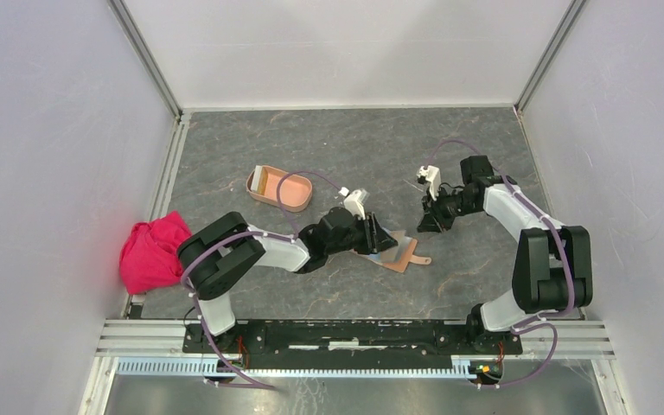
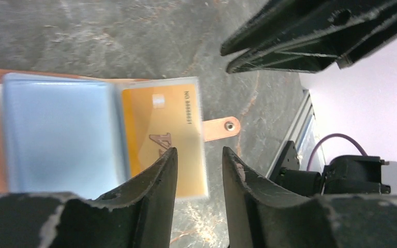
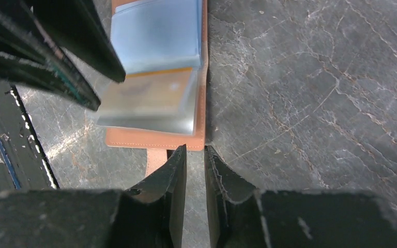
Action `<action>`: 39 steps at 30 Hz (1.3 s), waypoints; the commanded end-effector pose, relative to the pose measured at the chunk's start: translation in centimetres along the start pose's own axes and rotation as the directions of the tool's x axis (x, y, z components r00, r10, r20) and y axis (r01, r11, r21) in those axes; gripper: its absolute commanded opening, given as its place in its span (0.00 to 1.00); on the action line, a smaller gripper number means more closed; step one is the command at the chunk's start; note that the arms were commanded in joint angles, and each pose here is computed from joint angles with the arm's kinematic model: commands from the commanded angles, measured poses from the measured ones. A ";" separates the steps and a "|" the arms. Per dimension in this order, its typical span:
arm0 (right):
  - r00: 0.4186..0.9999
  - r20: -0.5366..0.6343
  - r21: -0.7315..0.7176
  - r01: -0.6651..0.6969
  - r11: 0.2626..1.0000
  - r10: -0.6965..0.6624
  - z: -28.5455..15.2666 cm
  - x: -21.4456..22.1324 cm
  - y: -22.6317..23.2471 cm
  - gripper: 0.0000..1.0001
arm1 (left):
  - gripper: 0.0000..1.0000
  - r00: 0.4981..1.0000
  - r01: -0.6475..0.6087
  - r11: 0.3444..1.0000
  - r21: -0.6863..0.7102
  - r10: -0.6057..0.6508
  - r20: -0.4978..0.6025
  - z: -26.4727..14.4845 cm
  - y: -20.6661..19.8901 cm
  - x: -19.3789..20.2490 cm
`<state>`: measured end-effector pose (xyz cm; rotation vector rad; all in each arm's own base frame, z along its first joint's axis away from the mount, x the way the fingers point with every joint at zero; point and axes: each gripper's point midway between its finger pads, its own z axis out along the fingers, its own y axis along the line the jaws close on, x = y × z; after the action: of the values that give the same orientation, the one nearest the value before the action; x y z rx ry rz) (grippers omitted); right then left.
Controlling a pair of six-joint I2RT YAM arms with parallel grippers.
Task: Put the credit cards into the card holder
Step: Turn over the card slot in the card holder.
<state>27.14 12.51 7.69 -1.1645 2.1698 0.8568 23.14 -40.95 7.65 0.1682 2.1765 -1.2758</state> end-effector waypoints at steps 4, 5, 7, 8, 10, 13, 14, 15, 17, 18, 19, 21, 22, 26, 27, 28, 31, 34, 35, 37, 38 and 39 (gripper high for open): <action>0.999 0.044 0.019 -0.004 1.000 0.003 -0.5 -1.1 -0.6 0.25 | 0.48 0.999 0.027 0.988 0.151 -0.021 -0.042 1.5 -4.3 0.6; 0.999 0.047 0.016 -0.004 1.000 0.004 -0.5 -1.2 -0.5 0.25 | 0.48 0.999 0.029 0.987 0.158 -0.022 -0.044 1.5 -4.3 0.7; 0.997 0.075 -0.008 0.003 1.000 -0.003 -0.6 -1.5 -0.1 0.25 | 0.48 1.000 0.014 0.990 0.141 -0.010 -0.024 1.2 -3.9 0.4; 0.995 0.096 -0.036 0.007 0.999 -0.003 -0.5 -1.8 0.5 0.25 | 0.48 1.000 -0.008 0.991 0.130 0.008 -0.001 0.8 -3.8 -0.1; 0.987 0.163 -0.134 0.015 0.991 0.007 -0.2 -2.5 2.3 0.26 | 0.49 0.996 -0.073 0.992 0.103 0.067 0.067 -0.6 -4.0 -2.1; 0.983 0.178 -0.251 0.006 0.968 0.040 0.7 -2.5 4.1 0.27 | 0.52 0.972 -0.195 0.981 0.000 0.193 0.136 -2.8 -3.2 -5.2; 0.986 0.161 -0.278 -0.001 0.960 0.047 1.2 -2.2 4.4 0.26 | 0.55 0.959 -0.232 0.972 -0.041 0.236 0.154 -3.7 -2.7 -6.4; 0.989 0.138 -0.301 -0.003 0.954 0.046 1.7 -2.0 4.8 0.25 | 0.58 0.946 -0.264 0.961 -0.083 0.274 0.171 -4.6 -2.2 -7.6; 0.996 0.071 -0.313 -0.024 0.950 0.049 3.0 -1.0 4.9 0.22 | 0.68 0.911 -0.322 0.929 -0.182 0.357 0.205 -6.7 -0.8 -10.3; 0.998 0.039 -0.305 -0.029 0.952 0.043 3.7 -0.5 4.8 0.21 | 0.76 0.898 -0.322 0.918 -0.232 0.373 0.232 -7.8 -0.1 -11.8; 0.999 0.004 -0.285 -0.042 0.958 0.045 4.2 0.0 4.5 0.21 | 0.86 0.883 -0.323 0.904 -0.279 0.394 0.254 -9.0 0.6 -13.3; 0.998 -0.053 -0.218 -0.044 0.975 0.034 5.1 0.9 3.5 0.20 | 0.99 0.862 -0.300 0.886 -0.352 0.410 0.297 -11.4 2.3 -16.3; 0.996 -0.081 -0.179 -0.050 0.983 0.036 5.3 1.3 2.9 0.20 | 1.00 0.860 -0.275 0.883 -0.382 0.403 0.314 -12.5 3.3 -17.7; 0.989 -0.143 -0.044 -0.030 0.999 0.024 5.2 2.2 0.6 0.20 | 1.00 0.877 -0.198 0.835 -0.513 0.385 0.288 -15.8 7.4 -21.6; 0.990 -0.137 -0.045 -0.015 0.999 0.009 5.0 2.0 0.6 0.20 | 1.00 0.880 -0.192 0.809 -0.555 0.393 0.268 -16.4 8.3 -22.2; 0.993 -0.118 -0.061 0.005 0.998 -0.012 4.9 1.5 0.9 0.20 | 1.00 0.878 -0.186 0.773 -0.607 0.407 0.250 -17.0 9.1 -22.9; 0.996 -0.044 -0.113 0.072 0.991 -0.078 4.0 -0.5 2.3 0.22 | 1.00 0.868 -0.181 0.589 -0.788 0.473 0.154 -19.2 12.5 -24.3; 0.992 -0.007 -0.094 0.121 0.988 -0.123 3.2 -1.6 2.6 0.24 | 1.00 0.839 -0.199 0.337 -0.920 0.544 0.017 -21.7 15.4 -26.3; 0.991 -0.001 -0.079 0.136 0.988 -0.136 2.9 -1.8 2.6 0.24 | 1.00 0.827 -0.210 0.277 -0.938 0.562 -0.019 -22.1 16.0 -26.8; 0.988 0.009 -0.055 0.152 0.987 -0.152 2.5 -2.1 2.4 0.26 | 1.00 0.810 -0.237 0.198 -0.951 0.581 -0.080 -22.4 17.3 -27.8; 0.988 0.012 -0.048 0.152 0.987 -0.152 2.3 -2.1 2.3 0.26 | 1.00 0.808 -0.248 0.178 -0.952 0.580 -0.102 -22.6 17.9 -28.3; 0.988 0.018 -0.048 0.151 0.987 -0.150 2.2 -2.2 2.2 0.26 | 1.00 0.813 -0.258 0.168 -0.952 0.569 -0.120 -22.6 18.7 -28.7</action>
<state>25.99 16.29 7.20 -1.3169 2.1064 0.8815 42.37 -11.63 17.06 -0.0007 2.0297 0.1472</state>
